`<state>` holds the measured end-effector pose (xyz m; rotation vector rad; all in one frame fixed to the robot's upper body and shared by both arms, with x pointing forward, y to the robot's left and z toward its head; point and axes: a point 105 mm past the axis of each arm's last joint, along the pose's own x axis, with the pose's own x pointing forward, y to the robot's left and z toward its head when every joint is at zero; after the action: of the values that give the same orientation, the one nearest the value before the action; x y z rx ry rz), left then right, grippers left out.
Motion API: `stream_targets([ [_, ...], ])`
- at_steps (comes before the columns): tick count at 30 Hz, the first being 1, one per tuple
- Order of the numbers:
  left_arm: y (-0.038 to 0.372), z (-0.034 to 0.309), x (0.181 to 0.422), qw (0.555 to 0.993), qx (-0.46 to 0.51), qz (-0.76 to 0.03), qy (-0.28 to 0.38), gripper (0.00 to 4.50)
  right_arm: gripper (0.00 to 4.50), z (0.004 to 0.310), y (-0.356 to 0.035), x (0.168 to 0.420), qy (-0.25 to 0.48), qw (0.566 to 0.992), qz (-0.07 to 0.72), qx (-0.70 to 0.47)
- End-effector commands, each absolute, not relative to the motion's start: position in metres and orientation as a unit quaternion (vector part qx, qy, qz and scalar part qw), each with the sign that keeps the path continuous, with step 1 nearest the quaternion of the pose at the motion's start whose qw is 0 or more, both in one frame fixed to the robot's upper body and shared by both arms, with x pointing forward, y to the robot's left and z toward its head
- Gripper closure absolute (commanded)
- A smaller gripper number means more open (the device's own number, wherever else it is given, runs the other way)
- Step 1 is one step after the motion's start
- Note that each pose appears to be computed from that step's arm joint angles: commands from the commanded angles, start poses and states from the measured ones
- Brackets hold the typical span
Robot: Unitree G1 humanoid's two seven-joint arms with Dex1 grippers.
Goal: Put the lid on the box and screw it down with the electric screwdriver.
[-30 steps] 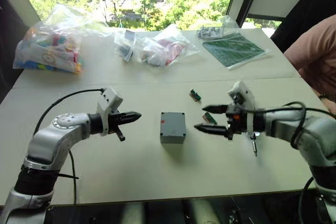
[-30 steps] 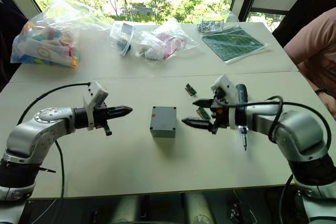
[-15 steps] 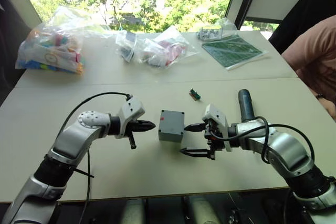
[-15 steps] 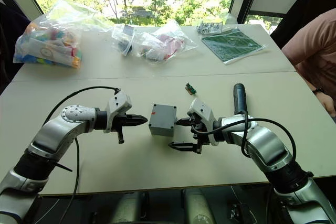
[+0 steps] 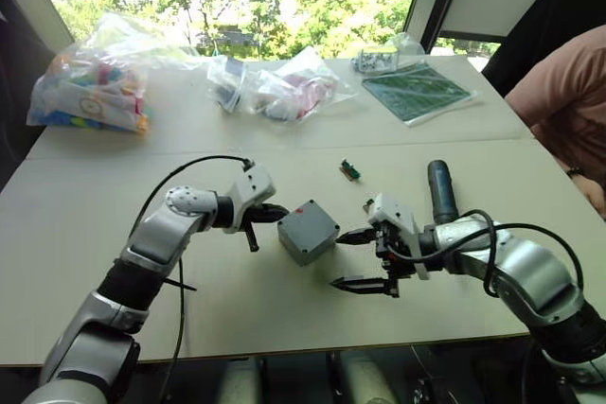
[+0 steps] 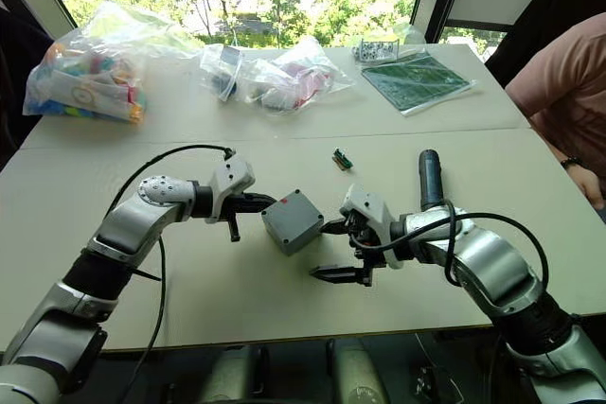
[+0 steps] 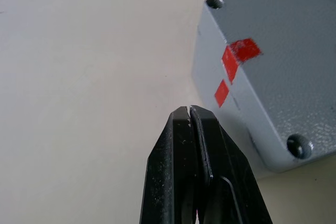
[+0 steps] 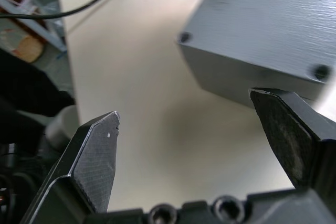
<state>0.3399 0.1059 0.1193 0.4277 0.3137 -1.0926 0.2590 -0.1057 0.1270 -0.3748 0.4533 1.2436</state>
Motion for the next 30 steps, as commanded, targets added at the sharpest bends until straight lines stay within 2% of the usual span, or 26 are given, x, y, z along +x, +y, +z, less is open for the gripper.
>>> stream_targets([
  [1, 0.115, 0.132, 0.329, 0.814, 0.219, -0.520, 0.134, 4.50, 0.23, 0.133, -0.119, 0.272, 0.191, 0.789, 0.547, -0.205],
  [5, 0.119, 0.116, 0.302, 0.783, 0.237, -0.550, 0.167, 4.50, 0.23, 0.126, -0.123, 0.282, 0.188, 0.792, 0.537, -0.222],
  [9, 0.114, 0.107, 0.283, 0.764, 0.235, -0.571, 0.188, 4.50, 0.23, 0.118, -0.109, 0.284, 0.185, 0.775, 0.562, -0.221],
  [19, 0.089, 0.110, 0.298, 0.783, 0.210, -0.564, 0.159, 4.50, 0.23, 0.116, -0.093, 0.272, 0.186, 0.751, 0.598, -0.208],
  [25, 0.085, 0.114, 0.310, 0.795, 0.215, -0.550, 0.139, 4.50, 0.23, 0.118, -0.089, 0.267, 0.185, 0.751, 0.601, -0.203],
  [30, 0.084, 0.115, 0.311, 0.793, 0.213, -0.553, 0.139, 4.50, 0.23, 0.118, -0.090, 0.266, 0.186, 0.755, 0.596, -0.200],
])
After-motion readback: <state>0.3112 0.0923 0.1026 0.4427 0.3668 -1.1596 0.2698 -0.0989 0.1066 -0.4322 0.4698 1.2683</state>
